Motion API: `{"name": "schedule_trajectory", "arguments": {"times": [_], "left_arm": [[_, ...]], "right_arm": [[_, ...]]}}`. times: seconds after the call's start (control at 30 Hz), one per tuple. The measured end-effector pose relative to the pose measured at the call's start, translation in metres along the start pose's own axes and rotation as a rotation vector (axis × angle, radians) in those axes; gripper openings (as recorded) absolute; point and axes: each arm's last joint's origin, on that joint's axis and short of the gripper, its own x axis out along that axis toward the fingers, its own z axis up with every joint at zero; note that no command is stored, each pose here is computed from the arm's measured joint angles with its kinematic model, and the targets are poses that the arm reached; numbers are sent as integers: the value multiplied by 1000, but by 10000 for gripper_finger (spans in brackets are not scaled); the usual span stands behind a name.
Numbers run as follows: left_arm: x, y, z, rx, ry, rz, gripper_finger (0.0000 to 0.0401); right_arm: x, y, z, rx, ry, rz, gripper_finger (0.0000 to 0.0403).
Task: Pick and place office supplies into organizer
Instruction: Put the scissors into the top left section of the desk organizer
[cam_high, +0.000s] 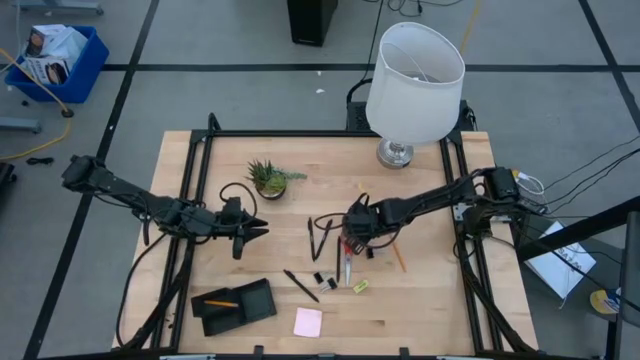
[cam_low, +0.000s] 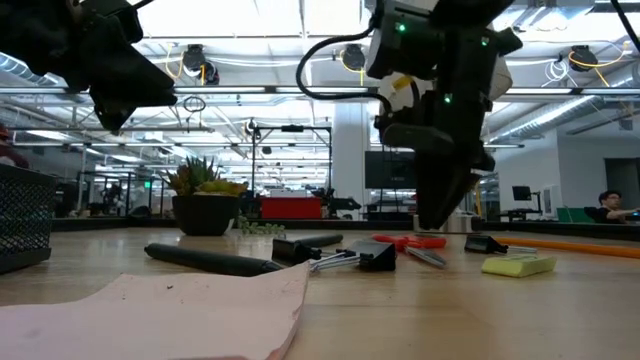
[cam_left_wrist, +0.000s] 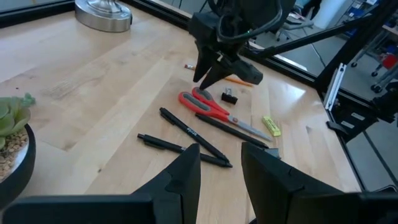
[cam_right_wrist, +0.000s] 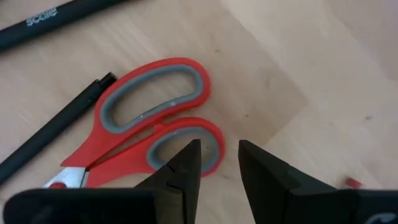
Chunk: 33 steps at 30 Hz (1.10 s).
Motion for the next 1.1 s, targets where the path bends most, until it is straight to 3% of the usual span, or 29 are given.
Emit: {"name": "schedule_trajectory", "arguments": {"times": [0.5,0.67,0.87,1.1], "left_arm": [[0,0,0,-4,2,-5,120],[0,0,0,-4,3,-5,120],[0,0,0,-2,3,-5,120],[0,0,0,13,2,-3,120]], "right_arm": [[24,-13,-18,-52,2,53,100],[25,-11,-18,-57,-16,77,75],[26,-11,-18,-55,-18,85,16],[25,-9,-17,-59,-61,77,22]]}}
